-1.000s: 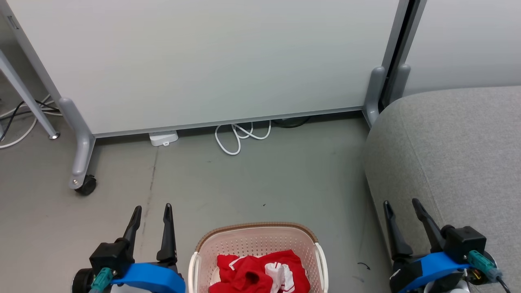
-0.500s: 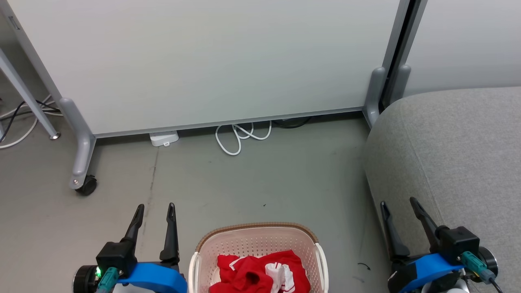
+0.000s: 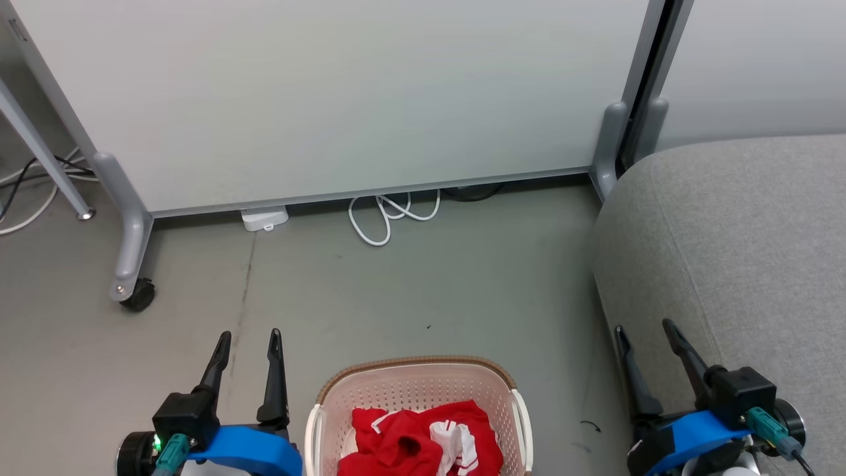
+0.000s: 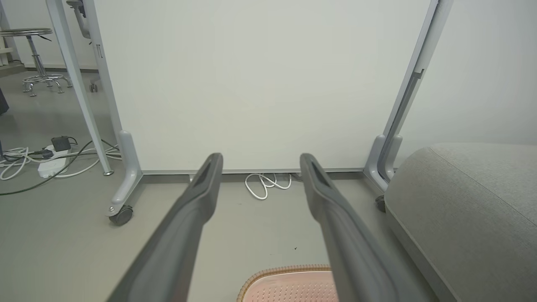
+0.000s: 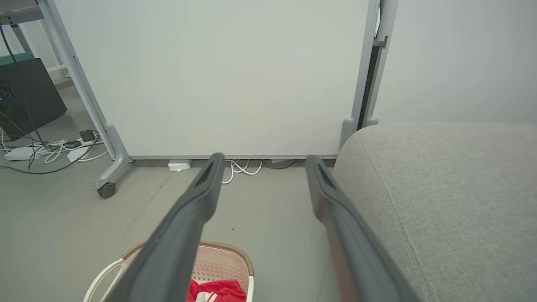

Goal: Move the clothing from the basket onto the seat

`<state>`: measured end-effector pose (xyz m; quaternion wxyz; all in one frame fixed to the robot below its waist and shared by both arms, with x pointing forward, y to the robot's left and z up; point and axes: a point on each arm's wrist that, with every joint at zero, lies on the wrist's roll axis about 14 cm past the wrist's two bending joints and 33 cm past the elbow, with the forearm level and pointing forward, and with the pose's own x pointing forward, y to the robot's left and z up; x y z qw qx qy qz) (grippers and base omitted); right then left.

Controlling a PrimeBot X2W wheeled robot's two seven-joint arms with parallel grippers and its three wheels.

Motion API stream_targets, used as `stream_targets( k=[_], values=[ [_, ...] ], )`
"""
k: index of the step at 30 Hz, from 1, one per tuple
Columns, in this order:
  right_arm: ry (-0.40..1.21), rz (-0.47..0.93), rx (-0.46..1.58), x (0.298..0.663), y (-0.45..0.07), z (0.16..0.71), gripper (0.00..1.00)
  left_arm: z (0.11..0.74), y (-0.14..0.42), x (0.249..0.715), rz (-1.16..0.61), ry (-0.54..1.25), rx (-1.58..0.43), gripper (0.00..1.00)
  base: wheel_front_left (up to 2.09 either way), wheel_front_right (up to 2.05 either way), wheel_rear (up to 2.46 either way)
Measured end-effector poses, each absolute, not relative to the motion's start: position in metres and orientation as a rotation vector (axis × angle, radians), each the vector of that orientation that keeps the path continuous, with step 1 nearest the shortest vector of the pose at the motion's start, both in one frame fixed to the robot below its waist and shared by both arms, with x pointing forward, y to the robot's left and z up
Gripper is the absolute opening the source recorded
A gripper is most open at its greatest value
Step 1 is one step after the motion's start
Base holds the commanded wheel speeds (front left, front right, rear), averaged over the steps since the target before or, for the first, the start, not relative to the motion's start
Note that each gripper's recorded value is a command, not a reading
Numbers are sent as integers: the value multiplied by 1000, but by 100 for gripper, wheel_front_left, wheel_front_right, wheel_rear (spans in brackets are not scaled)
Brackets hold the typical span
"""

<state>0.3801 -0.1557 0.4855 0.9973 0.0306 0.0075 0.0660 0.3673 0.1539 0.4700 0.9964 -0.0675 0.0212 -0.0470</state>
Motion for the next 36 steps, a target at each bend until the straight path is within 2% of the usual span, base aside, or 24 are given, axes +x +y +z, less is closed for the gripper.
stream_targets(
  k=[13, 31, 36],
  values=[
    [40, 132, 57, 396, -157, 475, 100, 432, 126, 391, -173, 163, -147, 100, 0, 0, 0],
    [118, 86, 50, 418, -176, 439, 100, 281, 63, 406, -413, 645, -68, 100, 0, 0, 0],
    [170, 58, 67, 422, -185, 416, 100, 249, 49, 419, -449, 717, -66, 100, 0, 0, 0]
  ],
)
